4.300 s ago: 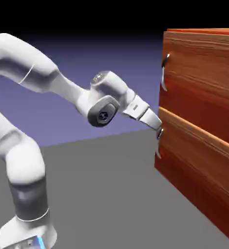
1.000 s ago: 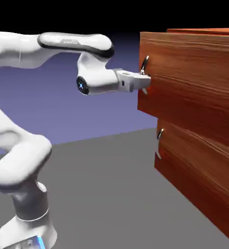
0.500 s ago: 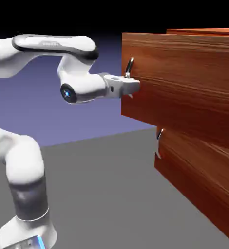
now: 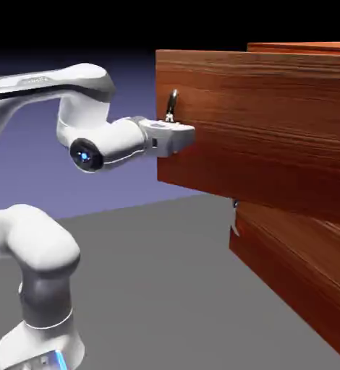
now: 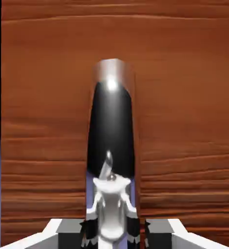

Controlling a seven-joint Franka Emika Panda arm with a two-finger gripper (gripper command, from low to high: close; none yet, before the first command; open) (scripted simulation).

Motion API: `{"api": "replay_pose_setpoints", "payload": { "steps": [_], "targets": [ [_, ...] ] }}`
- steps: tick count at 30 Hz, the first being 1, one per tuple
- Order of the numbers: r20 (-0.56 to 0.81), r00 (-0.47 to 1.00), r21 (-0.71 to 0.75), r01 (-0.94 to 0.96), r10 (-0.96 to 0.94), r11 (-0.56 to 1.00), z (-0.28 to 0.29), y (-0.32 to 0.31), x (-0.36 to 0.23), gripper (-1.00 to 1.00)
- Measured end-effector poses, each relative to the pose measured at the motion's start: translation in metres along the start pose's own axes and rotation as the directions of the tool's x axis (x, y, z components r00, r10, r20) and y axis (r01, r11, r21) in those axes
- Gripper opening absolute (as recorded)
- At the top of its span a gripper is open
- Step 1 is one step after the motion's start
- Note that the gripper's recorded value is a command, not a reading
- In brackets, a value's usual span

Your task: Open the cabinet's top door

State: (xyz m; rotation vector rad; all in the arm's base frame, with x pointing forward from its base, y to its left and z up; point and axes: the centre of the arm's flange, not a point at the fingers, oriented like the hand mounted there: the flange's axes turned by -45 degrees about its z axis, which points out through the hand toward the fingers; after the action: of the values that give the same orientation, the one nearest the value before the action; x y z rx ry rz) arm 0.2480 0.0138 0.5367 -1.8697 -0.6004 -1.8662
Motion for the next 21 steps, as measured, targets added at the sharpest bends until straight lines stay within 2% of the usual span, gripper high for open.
{"api": "replay_pose_setpoints", "payload": {
  "steps": [12, 21],
  "targets": [
    [-0.003, 1.000, 0.055, 0.001, -0.001, 0.999, -0.026, 0.009, 0.000, -1.00],
    [-0.002, 1.000, 0.147, -0.001, 0.001, 0.989, -0.070, 0.027, 0.000, -1.00]
  ]
}}
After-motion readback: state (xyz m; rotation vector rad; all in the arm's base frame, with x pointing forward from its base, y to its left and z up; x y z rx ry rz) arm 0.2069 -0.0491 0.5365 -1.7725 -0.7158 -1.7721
